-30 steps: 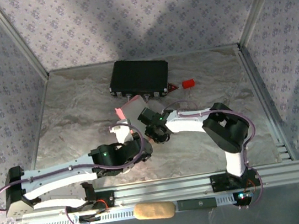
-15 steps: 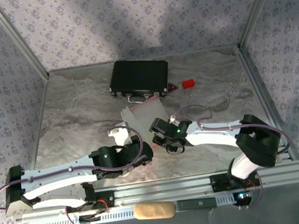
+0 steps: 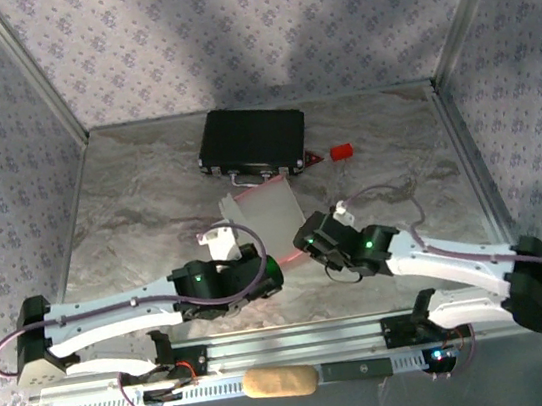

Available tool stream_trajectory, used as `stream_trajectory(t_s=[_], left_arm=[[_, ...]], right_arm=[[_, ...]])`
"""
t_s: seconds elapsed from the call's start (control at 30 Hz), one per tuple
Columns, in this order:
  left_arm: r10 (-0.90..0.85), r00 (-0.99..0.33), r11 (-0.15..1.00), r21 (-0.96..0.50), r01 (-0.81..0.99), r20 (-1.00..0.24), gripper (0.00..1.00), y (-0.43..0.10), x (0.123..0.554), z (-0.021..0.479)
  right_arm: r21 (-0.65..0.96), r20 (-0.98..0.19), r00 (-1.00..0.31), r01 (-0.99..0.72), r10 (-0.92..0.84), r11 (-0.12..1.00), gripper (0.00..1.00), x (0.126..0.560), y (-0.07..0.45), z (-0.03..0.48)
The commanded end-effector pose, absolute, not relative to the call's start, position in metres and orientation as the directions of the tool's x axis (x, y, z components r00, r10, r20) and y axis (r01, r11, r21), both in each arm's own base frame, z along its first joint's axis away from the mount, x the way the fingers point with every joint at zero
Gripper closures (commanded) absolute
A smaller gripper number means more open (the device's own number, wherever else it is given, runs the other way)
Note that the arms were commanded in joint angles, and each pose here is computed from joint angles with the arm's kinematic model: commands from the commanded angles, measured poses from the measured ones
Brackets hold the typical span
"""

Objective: Fold the paper box

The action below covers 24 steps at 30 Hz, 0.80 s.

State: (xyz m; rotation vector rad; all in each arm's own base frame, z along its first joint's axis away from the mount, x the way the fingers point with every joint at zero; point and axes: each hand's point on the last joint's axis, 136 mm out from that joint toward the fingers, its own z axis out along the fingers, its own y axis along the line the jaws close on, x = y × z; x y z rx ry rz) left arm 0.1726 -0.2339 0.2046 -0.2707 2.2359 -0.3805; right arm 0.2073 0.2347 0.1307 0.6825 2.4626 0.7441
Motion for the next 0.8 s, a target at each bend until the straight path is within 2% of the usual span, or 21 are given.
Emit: stream_trajectory(t_s=[0.0, 0.13, 0.3, 0.4, 0.53, 0.77], left_arm=[[-0.171, -0.691, 0.969, -0.245, 0.008, -0.702, 1.0, -0.227, 0.176, 0.217], [0.024, -0.763, 0.978, -0.143, 0.153, -0.646, 1.0, -0.223, 0.179, 0.227], [0.262, -0.779, 0.931, -0.065, 0.36, -0.57, 1.0, -0.219, 0.182, 0.247], [0.406, -0.739, 0.872, -0.015, 0.49, -0.538, 1.0, -0.224, 0.184, 0.257], [0.586, -0.664, 0.766, 0.052, 0.64, -0.465, 1.0, -0.239, 0.189, 0.259], [0.835, -0.483, 0.537, 0.197, 0.82, -0.265, 1.0, -0.251, 0.2, 0.235]], right_arm=[[0.539, -0.447, -0.715, 0.264, 0.537, 0.8, 0.42, 0.216, 0.195, 0.158], [0.523, -0.523, -0.709, 0.172, 0.474, 0.835, 0.42, 0.23, 0.168, 0.186], [0.555, -0.582, -0.714, 0.002, 0.39, 0.832, 0.42, 0.25, 0.152, 0.213], [0.545, -0.637, -0.708, -0.132, 0.305, 0.828, 0.43, 0.258, 0.151, 0.228], [0.487, -0.676, -0.707, -0.219, 0.206, 0.846, 0.47, 0.266, 0.152, 0.236], [0.432, -0.692, -0.707, -0.24, 0.149, 0.87, 0.5, 0.275, 0.151, 0.232]])
